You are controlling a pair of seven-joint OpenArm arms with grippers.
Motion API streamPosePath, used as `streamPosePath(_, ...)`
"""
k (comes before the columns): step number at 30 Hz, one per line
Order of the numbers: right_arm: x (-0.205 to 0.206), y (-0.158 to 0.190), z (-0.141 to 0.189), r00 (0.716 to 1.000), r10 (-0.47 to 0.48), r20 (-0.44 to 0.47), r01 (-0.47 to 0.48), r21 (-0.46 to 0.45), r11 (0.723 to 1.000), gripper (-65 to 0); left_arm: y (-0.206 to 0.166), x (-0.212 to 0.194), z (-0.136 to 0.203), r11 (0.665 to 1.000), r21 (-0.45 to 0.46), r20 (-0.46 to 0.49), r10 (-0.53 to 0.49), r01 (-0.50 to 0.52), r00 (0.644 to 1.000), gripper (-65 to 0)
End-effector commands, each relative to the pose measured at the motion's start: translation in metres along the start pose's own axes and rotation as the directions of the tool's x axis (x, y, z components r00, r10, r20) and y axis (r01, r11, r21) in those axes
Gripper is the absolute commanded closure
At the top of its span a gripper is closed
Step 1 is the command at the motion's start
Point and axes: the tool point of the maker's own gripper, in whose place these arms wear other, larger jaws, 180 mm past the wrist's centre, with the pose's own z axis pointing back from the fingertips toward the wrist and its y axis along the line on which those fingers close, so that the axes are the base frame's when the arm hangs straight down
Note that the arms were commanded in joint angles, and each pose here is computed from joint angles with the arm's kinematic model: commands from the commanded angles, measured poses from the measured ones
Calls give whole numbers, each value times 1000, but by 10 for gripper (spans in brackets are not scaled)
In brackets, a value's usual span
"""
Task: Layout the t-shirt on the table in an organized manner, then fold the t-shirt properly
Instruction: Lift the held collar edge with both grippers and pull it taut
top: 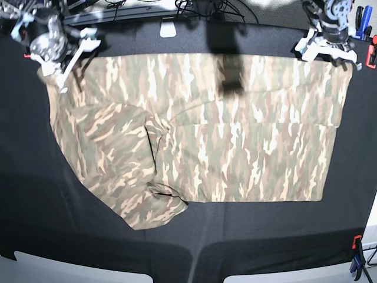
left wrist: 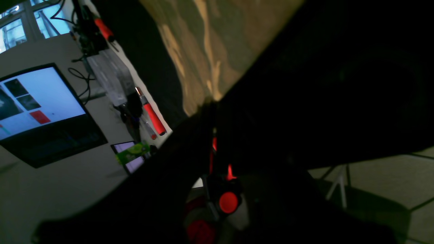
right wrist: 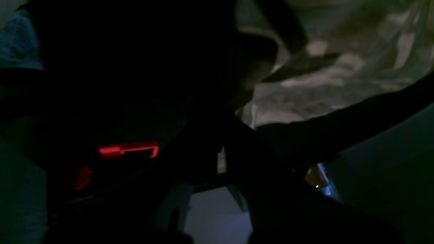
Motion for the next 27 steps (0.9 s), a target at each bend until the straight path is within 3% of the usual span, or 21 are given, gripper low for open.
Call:
streamPosePath(1,-5,-8,3,1000,28,-14,-28,-26,999,0,13,2,4,999,42,17,1,-2,1000,0)
streamPosePath(11,-6,14,22,996,85,-14,-85,1,996,0,12,11,37,999,6,56,46,-47,997,0)
streamPosePath(21,-17,22,30,988,144,-51,-144,-6,990,0,11,10,38,999,0,48,50,-50,998,0)
streamPosePath(27,-17,37,38,987,154,-36,-153,36,988,0,10,6,39,999,-3,29,47,-47,998,0)
